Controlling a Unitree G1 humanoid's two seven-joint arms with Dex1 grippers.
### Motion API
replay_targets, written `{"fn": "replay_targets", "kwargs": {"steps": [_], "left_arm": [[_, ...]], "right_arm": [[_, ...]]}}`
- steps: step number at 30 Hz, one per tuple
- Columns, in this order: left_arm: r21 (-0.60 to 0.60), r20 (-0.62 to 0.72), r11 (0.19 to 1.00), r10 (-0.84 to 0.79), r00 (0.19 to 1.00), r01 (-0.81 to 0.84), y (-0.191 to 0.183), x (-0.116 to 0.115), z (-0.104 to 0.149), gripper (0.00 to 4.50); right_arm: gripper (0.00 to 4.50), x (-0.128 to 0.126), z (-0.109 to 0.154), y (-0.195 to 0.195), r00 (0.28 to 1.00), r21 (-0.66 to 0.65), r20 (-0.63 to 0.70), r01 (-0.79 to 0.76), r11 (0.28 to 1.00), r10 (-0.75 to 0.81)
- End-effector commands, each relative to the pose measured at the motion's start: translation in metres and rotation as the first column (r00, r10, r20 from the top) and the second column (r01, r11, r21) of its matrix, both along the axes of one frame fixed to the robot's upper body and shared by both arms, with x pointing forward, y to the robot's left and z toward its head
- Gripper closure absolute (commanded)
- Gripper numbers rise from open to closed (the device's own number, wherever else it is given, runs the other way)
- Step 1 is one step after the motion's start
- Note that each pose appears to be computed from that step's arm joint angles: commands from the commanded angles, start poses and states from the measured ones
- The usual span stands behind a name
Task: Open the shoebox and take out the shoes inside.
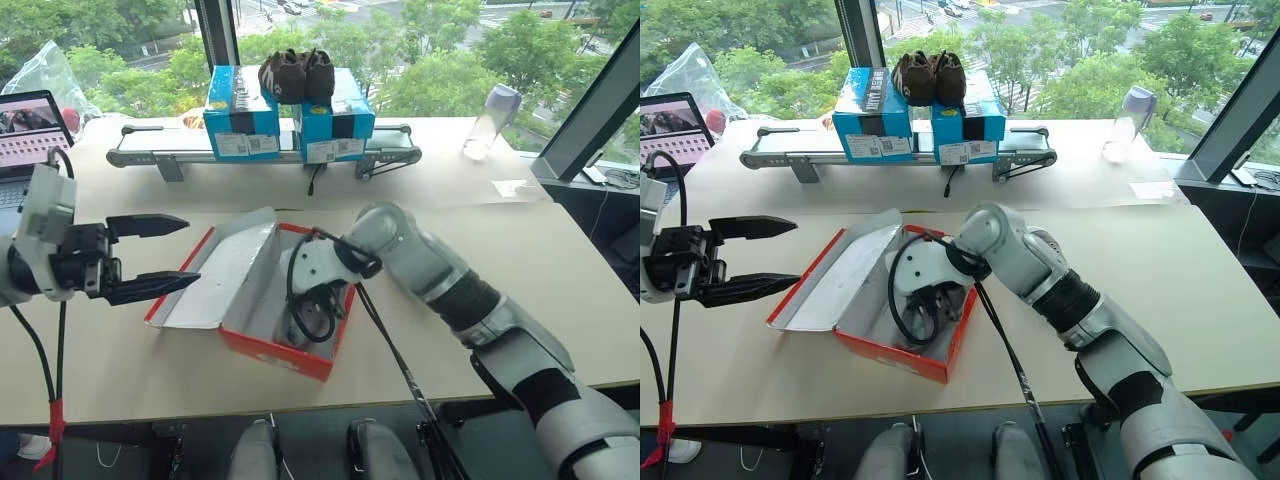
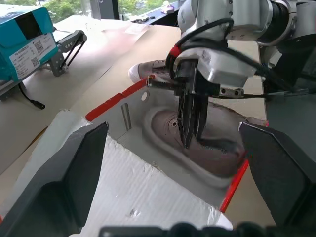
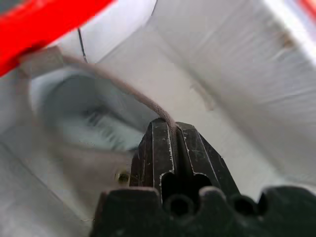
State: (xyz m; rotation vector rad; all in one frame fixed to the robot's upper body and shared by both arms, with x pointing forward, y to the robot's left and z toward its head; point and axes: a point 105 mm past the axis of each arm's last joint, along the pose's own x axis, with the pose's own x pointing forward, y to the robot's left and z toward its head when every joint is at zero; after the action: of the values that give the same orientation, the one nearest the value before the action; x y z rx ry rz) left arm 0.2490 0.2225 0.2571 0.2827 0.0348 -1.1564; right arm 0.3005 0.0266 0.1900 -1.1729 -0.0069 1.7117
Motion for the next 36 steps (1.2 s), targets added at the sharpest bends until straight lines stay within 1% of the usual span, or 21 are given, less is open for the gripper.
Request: {"fn": "replay_targets", "kwargs": {"steps": [1,4,7,9,10,12,16,19,21,22,23,25,27,29,31,33,34,36], "left_arm": [[0.013,0.042,1.0,-0.013,0.999,0.012,-0.001,0.001,0.008,0.0],[0.01,0.044,1.0,-0.024,0.999,0.023,-0.003,0.004,0.007,0.0],[0.007,0.045,0.999,-0.036,0.998,0.036,-0.005,0.007,0.007,0.0],[0.006,0.045,0.999,-0.045,0.998,0.045,-0.006,0.009,0.007,0.0],[0.005,0.045,0.999,-0.051,0.998,0.051,-0.007,0.011,0.006,0.0],[0.005,0.043,0.998,-0.057,0.997,0.057,-0.008,0.013,0.006,0.0],[0.0,0.043,0.997,-0.078,0.996,0.078,-0.012,0.018,0.005,0.0],[0.001,0.041,0.996,-0.092,0.995,0.092,-0.014,0.02,0.004,0.0],[0.002,0.039,0.995,-0.096,0.995,0.096,-0.014,0.021,0.004,0.0],[0.002,0.038,0.995,-0.097,0.995,0.097,-0.014,0.022,0.004,0.0],[0.004,0.037,0.995,-0.098,0.994,0.098,-0.014,0.022,0.004,0.0],[0.005,0.036,0.995,-0.1,0.994,0.1,-0.014,0.023,0.003,0.0],[0.007,0.034,0.995,-0.1,0.994,0.1,-0.014,0.023,0.002,0.0],[0.007,0.031,0.995,-0.1,0.994,0.1,-0.014,0.023,0.001,0.0],[0.008,0.029,0.995,-0.1,0.995,0.1,-0.015,0.023,0.001,0.0],[0.007,0.028,0.995,-0.099,0.995,0.098,-0.014,0.022,0.0,0.0],[0.007,0.028,0.995,-0.098,0.995,0.098,-0.014,0.022,0.0,0.0],[0.005,0.026,0.996,-0.094,0.995,0.094,-0.014,0.021,0.0,0.0]], "right_arm": [[4.42,-0.005,0.055,0.001,0.994,0.116,0.106,-0.037,0.993,0.025],[4.42,0.0,0.089,-0.006,0.989,0.19,0.149,-0.007,0.982,-0.022],[4.42,0.007,0.115,-0.017,0.979,0.239,0.184,0.037,0.97,-0.083],[4.42,0.016,0.131,-0.031,0.967,0.265,0.208,0.089,0.96,-0.147],[4.42,0.024,0.139,-0.044,0.954,0.274,0.223,0.137,0.952,-0.202],[4.42,0.035,0.147,-0.064,0.931,0.275,0.236,0.21,0.938,-0.278],[4.42,0.053,0.138,-0.109,0.89,0.215,0.244,0.337,0.917,-0.385],[4.42,0.064,0.125,-0.14,0.86,0.182,0.258,0.405,0.896,-0.441],[4.42,0.07,0.109,-0.168,0.842,0.121,0.237,0.469,0.875,-0.484],[4.42,0.068,0.101,-0.178,0.853,0.088,0.247,0.453,0.887,-0.46],[4.42,0.069,0.094,-0.19,0.854,0.07,0.234,0.462,0.884,-0.465],[4.42,0.07,0.088,-0.201,0.854,0.058,0.228,0.467,0.882,-0.467],[4.42,0.075,0.074,-0.227,0.831,-0.039,0.276,0.511,0.858,-0.483],[4.42,0.076,0.064,-0.243,0.823,-0.106,0.292,0.535,0.838,-0.488],[4.42,0.079,0.062,-0.251,0.815,-0.129,0.296,0.55,0.825,-0.498],[4.42,0.082,0.064,-0.256,0.797,-0.129,0.271,0.585,0.8,-0.54],[4.42,0.084,0.068,-0.256,0.785,-0.111,0.258,0.604,0.789,-0.564],[4.42,0.091,0.08,-0.255,0.746,-0.029,0.199,0.653,0.757,-0.636]]}}
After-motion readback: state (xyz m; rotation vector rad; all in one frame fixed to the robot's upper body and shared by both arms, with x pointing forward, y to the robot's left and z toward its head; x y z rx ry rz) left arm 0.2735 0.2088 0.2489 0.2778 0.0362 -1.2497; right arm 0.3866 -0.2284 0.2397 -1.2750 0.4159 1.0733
